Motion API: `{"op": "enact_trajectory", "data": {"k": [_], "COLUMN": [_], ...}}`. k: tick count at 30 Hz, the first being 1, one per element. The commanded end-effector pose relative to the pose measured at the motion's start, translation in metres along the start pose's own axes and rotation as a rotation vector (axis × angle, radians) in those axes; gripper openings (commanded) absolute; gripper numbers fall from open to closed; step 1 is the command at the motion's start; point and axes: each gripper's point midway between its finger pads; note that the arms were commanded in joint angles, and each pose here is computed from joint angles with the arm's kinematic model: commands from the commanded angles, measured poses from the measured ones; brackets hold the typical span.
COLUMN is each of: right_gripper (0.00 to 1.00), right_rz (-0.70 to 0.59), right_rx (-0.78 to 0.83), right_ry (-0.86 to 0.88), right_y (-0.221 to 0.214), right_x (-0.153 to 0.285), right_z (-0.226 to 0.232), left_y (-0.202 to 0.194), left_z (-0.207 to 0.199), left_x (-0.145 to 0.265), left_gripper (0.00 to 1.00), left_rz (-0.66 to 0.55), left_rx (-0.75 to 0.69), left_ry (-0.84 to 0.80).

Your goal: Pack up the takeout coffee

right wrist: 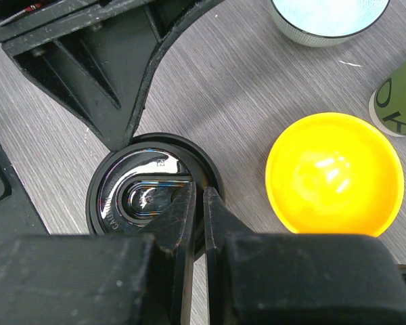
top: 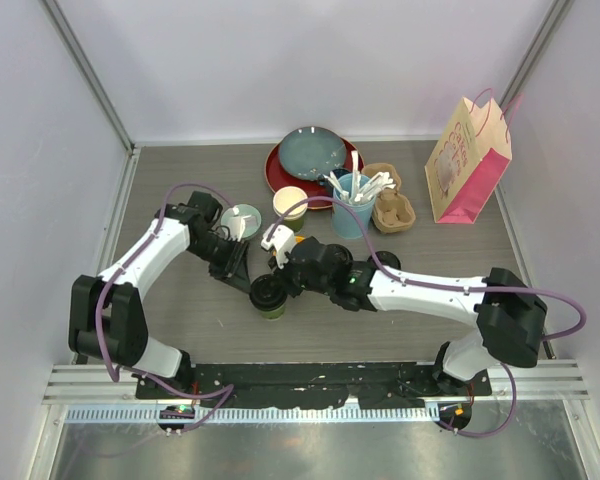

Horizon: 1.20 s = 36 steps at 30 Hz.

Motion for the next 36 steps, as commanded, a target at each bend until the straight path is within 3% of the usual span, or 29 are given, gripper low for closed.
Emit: {"op": "enact_trajectory", "data": {"k": [1,8,20,27,28,31,36], "right_gripper": [0.01,0.01,0.01,0.01,0.02,0.27,0.39], "right_rz": [0.097,0.091,0.029,-0.028,-0.035,-0.040,-0.084], "right_rx": [-0.021,-0.004,0.026,0.031,0.034,0.040,0.047], "right_ry": [-0.041,-0.035,-0.002,0.050,0.065,0.080,0.094], "right_y": [-0.050,-0.050,-0.021,-0.005,-0.001,0.009,0.028], "right_x": [0.005,0.007,0.006,0.003,0.003,0.004,0.012], "right_z": [-0.009,-0.010,-0.002,0.008,0.011,0.014,0.019], "left_y": [0.000,0.004,0.037,0.045,0.048,0.053,0.054], "left_z": [0.015,0.007,-0.013,-0.025,-0.021,-0.020,-0.027], "left_x": [-0.006,0.001,0.044,0.014,0.015,0.016,0.021], "left_gripper": [0.21,0.22,0.50,0.56,0.56,0.55,0.55], "left_rz": [0.007,-0.009,-0.159,-0.127,-0.130,-0.126,-0.153], "left_rx": [-0.018,-0.040,-0.174,-0.309,-0.302,-0.301,-0.317], "left_ry": [0.046,0.037,0.127,0.167,0.196,0.205,0.192]}}
Point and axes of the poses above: each gripper's point midway between its finger pads, its own x axis back along the fingers, its own z axis along the line the jaws close on, y = z × x, and after that the axes turned 5 degrees about -x, right-handed
